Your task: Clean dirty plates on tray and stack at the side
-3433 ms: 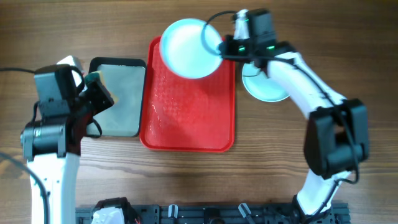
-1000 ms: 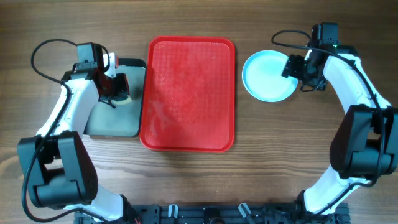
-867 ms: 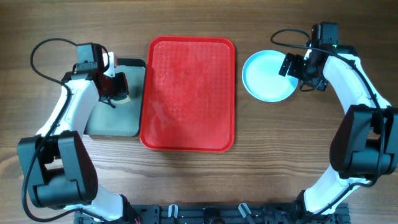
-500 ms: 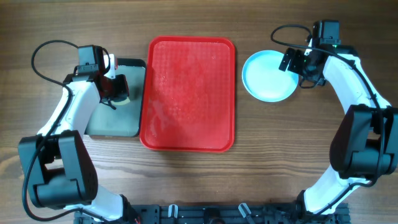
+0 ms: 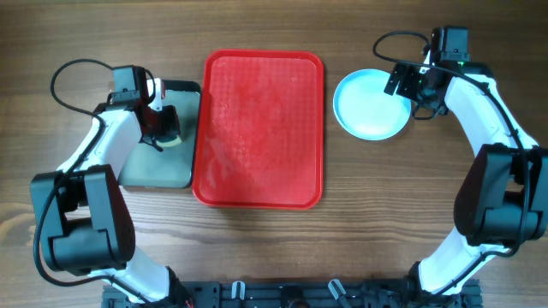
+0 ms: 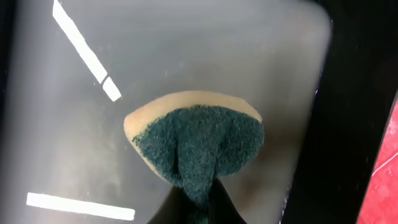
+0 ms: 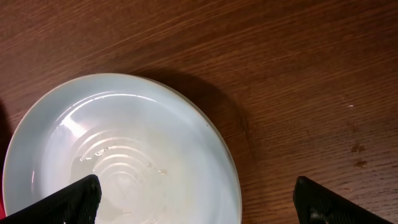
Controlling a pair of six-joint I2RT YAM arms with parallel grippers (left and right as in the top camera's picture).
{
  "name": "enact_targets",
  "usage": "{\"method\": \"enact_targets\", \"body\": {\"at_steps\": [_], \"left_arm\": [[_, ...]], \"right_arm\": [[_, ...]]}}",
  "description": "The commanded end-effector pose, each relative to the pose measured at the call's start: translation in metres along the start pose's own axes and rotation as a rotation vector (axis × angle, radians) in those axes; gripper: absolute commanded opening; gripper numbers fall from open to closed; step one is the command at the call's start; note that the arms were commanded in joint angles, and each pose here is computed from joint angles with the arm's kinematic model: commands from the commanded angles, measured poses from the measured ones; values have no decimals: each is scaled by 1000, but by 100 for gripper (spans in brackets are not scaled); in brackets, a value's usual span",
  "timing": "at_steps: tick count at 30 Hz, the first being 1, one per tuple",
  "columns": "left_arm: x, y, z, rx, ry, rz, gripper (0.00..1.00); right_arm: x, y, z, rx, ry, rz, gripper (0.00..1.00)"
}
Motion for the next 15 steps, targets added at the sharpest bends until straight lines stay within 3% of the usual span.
{"method": "enact_targets", "body": {"at_steps": [1,11,13,15], "left_arm": [[-3,-1,2,-9,7,-2,5],[-15,-10,5,-10,5,-13,7],[-15,-8,5,-11,4,-18,13],[-15,-7,4,-11,3,-23,36]], "right_arm": [[6,1,0,-6,16,-13,100],[6,1,0,-6,16,-13,100],[6,1,0,-6,16,-13,100],[6,1,1,-5,16,-13,100]]}}
Point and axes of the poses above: each gripper's point midway between its finger pads, its own x axis back along the fingers, its own z axis along the line the jaws close on, y = z × x, the point moved 2 cm from there along x, back along the fingers, and after that the axes turned 6 degrees about x, right-handed, at the moved point
